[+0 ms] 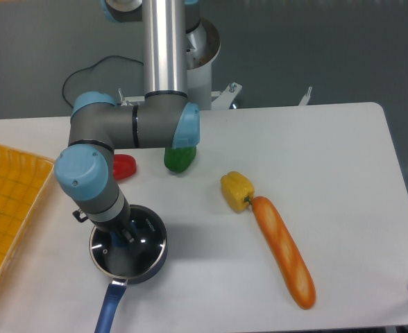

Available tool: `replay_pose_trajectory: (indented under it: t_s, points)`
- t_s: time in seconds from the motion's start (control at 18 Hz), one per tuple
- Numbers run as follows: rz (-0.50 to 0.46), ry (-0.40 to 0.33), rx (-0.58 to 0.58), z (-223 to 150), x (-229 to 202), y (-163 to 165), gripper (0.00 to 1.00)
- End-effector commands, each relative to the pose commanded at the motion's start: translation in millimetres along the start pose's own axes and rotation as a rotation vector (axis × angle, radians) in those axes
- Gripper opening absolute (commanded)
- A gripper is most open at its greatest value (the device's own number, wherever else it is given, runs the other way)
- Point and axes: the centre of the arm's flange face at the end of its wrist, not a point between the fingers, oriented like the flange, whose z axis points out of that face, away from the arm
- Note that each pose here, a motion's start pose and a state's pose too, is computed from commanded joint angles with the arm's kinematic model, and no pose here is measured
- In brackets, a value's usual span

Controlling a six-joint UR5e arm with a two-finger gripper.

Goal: Open the lid
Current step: 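Close the gripper around the blue lid knob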

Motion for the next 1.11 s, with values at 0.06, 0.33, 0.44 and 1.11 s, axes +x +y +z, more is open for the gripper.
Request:
replay_pose_trajectory:
  t_s: [0.06, 0.33, 0.44, 1.11]
  points:
    - [0.0, 0.0, 0.0, -0.3, 0.4, 0.4, 0.81]
    - [0.0, -0.002, 0.002, -2.1, 0.2, 0.3, 0.64]
    - [0.0, -0.004, 0.003, -3.1, 0.3, 0.4, 0.59]
    - [-0.01, -0.013, 0.013, -17.3, -1.5, 7.3, 0.47]
